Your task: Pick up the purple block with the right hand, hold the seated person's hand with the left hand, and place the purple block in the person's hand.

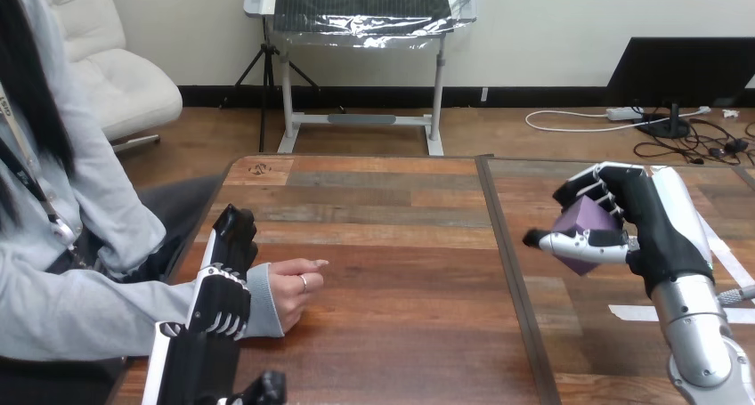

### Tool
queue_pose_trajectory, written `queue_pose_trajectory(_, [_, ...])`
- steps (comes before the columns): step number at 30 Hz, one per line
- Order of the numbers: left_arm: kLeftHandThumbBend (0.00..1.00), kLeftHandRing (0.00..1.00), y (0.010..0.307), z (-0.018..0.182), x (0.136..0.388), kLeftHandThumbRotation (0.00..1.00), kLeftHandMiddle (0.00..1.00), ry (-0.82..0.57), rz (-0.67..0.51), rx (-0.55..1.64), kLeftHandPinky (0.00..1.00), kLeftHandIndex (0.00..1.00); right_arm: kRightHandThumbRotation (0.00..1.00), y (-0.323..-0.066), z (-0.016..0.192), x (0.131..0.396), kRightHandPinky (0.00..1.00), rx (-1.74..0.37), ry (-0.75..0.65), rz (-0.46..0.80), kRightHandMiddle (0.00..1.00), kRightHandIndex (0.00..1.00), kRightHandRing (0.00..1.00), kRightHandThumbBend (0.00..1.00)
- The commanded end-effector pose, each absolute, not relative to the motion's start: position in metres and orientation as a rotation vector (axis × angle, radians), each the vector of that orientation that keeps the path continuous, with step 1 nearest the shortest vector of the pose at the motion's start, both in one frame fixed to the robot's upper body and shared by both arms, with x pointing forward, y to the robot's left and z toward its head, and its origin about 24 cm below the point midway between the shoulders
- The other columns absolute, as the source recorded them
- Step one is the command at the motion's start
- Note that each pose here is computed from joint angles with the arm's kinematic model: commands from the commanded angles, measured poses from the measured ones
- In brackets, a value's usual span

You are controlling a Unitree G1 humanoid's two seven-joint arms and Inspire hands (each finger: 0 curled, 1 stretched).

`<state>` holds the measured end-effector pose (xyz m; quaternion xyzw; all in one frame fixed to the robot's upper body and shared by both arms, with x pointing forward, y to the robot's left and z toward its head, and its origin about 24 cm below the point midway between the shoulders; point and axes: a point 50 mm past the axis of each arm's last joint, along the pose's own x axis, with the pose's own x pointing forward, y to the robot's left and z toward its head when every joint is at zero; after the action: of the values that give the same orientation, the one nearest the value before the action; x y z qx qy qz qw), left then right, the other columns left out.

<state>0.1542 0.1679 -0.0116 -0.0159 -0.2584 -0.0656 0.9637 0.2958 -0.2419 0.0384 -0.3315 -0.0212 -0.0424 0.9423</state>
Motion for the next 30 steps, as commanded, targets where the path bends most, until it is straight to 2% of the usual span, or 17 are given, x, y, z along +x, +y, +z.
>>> queue_pose_trajectory(1, [0.99,0.96,0.163,0.002,0.171,0.71,0.97,-0.62,-0.103,0.027,0.95,0.97,0.0,-0.233,0.057,0.304,0.33,-0.611,-0.139,-0.124,0.47,0.49,0.38,0.83])
queue_pose_trajectory(10, [1.0,0.95,0.172,0.008,0.178,0.7,0.98,-0.622,-0.093,0.157,0.92,0.98,0.0,-0.225,0.055,0.306,0.33,-0.571,-0.158,-0.135,0.47,0.49,0.38,0.82])
queue_pose_trajectory(20, [1.0,1.0,0.186,0.016,0.185,0.54,0.99,-0.61,-0.05,0.305,0.99,0.97,0.0,-0.215,0.051,0.309,0.34,-0.533,-0.167,-0.14,0.47,0.49,0.39,0.81])
queue_pose_trajectory(30, [1.0,1.0,0.2,0.027,0.194,0.46,0.98,-0.585,-0.024,0.501,1.0,0.98,0.0,-0.204,0.048,0.312,0.35,-0.512,-0.172,-0.141,0.48,0.49,0.4,0.81])
